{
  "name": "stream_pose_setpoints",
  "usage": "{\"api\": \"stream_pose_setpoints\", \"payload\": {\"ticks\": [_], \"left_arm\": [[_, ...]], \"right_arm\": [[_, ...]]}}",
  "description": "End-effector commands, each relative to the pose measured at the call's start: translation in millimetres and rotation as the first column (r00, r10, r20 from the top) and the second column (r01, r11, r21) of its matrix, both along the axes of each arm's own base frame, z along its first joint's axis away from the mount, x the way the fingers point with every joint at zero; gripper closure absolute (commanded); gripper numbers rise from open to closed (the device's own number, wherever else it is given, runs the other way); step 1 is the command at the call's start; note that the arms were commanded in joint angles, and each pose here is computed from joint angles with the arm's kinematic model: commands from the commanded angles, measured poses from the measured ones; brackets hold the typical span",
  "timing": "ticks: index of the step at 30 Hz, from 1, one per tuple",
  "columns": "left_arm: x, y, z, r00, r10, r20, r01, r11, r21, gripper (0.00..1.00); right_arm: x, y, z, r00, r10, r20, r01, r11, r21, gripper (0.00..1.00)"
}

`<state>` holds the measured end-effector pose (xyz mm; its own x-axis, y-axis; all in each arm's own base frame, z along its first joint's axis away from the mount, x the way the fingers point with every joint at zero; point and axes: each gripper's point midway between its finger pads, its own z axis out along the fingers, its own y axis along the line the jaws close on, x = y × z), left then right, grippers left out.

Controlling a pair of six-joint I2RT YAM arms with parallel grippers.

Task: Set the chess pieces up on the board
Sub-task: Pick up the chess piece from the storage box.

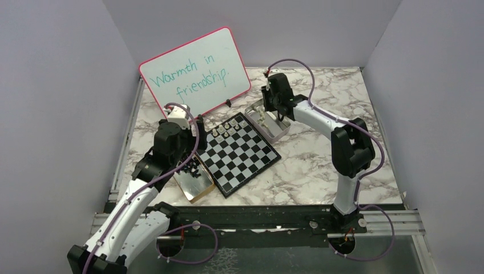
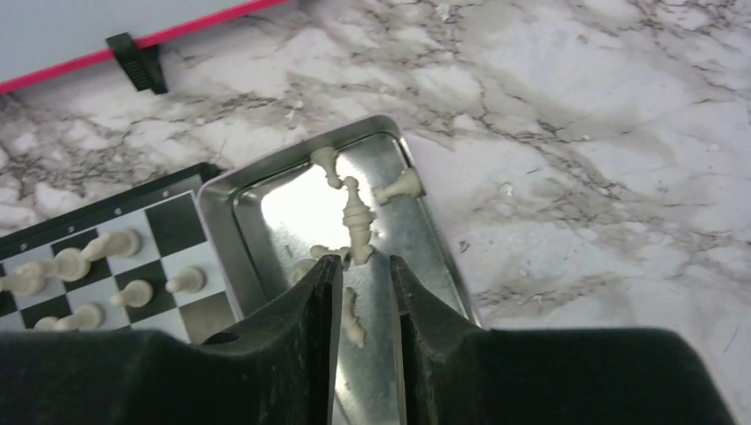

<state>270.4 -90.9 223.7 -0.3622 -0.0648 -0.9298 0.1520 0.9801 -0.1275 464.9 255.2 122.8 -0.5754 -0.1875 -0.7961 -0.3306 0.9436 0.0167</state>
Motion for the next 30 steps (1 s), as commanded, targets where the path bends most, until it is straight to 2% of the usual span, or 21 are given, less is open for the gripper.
{"api": "stream_pose_setpoints", "payload": {"ticks": [1,15,30], "left_arm": [[2.8,-12.7,-1.8,0.997,-0.059,-0.048,0.059,0.998,0.002,0.01],[4.3,-8.1,-15.7,0.996,-0.035,-0.079,0.037,0.999,0.03,0.01],[1.4,-3.9,-11.0,0.999,-0.024,-0.049,0.025,0.999,0.029,0.01]], "right_arm": [[16.5,-2.5,-12.2,0.999,0.029,0.014,-0.029,1.0,0.006,0.7],[41.5,13.3,-49.0,0.996,0.084,-0.028,-0.084,0.996,-0.011,0.68],[37.8,13.1,-81.4,0.992,0.074,-0.101,-0.077,0.997,-0.025,0.67]]}}
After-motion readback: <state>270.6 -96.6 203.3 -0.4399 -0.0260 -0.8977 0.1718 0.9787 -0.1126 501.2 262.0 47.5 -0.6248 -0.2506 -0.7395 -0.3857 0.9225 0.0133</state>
